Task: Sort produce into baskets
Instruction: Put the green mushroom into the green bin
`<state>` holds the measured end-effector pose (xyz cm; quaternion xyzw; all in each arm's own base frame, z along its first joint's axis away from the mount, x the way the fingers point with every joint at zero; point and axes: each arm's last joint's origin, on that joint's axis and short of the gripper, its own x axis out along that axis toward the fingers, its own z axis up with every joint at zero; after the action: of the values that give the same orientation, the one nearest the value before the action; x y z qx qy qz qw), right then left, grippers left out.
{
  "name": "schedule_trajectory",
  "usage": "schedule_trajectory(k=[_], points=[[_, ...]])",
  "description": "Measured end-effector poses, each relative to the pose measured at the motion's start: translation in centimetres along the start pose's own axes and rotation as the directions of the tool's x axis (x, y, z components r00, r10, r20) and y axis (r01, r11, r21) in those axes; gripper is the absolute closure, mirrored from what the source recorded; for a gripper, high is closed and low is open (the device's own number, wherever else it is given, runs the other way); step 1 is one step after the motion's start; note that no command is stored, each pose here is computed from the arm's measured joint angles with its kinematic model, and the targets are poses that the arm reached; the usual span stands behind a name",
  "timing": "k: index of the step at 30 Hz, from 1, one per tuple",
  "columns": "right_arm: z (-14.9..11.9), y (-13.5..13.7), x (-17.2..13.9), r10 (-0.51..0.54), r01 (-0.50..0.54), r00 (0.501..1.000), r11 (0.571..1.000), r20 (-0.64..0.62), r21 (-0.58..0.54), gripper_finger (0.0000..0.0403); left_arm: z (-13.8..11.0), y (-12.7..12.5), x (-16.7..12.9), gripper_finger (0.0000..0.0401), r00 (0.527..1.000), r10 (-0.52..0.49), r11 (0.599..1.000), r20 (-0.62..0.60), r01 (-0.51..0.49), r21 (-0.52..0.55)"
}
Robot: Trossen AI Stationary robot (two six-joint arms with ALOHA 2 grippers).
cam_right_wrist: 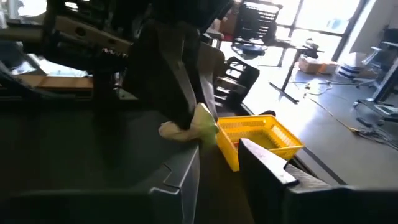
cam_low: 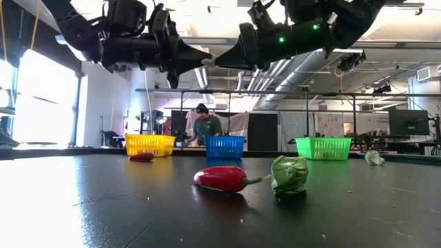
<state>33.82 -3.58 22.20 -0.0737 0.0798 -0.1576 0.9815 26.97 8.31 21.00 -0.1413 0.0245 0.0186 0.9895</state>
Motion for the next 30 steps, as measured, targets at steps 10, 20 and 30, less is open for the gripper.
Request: schedule_trajectory(k=[10,20,30], points=[[0.14,0.23,-0.02,0.076,-0.076,0.997,0.997,0.021,0.006,0.0311,0.10,-0.15,0.05,0.0400,1.000,-0.013,1.000,0.007,0.013,0.010],[0.15,0.24,-0.02,0.083,-0.083,0.996,0.997,0.022,0.000,0.0387,0.08,-0.30,0.08,0.0398,1.000,-0.023,1.000,0.006,0.022,0.011],[-0.10,0.13,0.00,0.033,-0.033,0.999,0.999,-0.011,-0.002,0.0401,-0.06,-0.12,0.08,0.0342,1.000,0.025,0.998,0.000,-0.025,0.057]])
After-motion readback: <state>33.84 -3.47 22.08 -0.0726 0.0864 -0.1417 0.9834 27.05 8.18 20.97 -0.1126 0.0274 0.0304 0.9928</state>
